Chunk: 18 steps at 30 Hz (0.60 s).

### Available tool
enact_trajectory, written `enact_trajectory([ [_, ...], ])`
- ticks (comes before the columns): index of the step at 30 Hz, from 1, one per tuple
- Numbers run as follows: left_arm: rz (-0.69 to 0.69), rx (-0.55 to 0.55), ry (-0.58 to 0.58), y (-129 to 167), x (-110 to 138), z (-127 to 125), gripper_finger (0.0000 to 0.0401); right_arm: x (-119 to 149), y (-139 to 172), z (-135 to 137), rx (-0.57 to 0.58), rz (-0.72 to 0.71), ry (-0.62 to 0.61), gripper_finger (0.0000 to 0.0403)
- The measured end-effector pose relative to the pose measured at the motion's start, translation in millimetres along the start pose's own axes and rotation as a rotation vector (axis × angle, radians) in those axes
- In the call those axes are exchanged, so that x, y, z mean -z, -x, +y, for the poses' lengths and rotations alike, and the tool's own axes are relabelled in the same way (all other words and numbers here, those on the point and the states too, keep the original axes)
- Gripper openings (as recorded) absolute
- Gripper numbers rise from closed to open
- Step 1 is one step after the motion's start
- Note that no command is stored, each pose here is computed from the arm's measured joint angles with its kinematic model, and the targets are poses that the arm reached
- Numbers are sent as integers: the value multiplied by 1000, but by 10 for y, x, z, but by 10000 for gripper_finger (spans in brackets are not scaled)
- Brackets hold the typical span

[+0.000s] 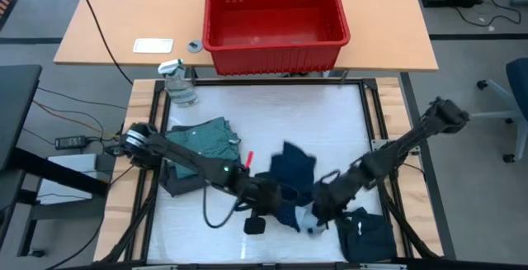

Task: Fold Laundry from Bin
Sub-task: Fold the blue polo shirt on the table

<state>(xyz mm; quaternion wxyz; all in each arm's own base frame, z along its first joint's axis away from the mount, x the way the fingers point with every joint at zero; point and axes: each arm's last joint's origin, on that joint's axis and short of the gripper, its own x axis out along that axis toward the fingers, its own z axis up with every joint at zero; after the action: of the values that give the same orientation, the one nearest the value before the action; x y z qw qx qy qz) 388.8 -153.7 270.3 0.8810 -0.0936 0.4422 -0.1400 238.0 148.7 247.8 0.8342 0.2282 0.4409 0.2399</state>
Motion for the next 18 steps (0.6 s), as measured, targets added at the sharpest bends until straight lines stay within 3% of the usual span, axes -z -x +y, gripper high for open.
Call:
enact_trajectory([
  [4, -125, -88, -60, 468, -253, 33, 10, -147, 411, -48, 37, -162, 14, 9],
  [7, -194, -189, -63, 668, -375, 283, 10, -146, 601, -258, 145, -185, -18, 9],
  [12, -42, -191, 32, 296, -200, 903, 10, 103, 509, -712, 285, -65, -183, 8],
  [18, 59, -9, 152, -151, 78, 1362, 10, 417, 254, -872, 224, -68, -448, 8],
])
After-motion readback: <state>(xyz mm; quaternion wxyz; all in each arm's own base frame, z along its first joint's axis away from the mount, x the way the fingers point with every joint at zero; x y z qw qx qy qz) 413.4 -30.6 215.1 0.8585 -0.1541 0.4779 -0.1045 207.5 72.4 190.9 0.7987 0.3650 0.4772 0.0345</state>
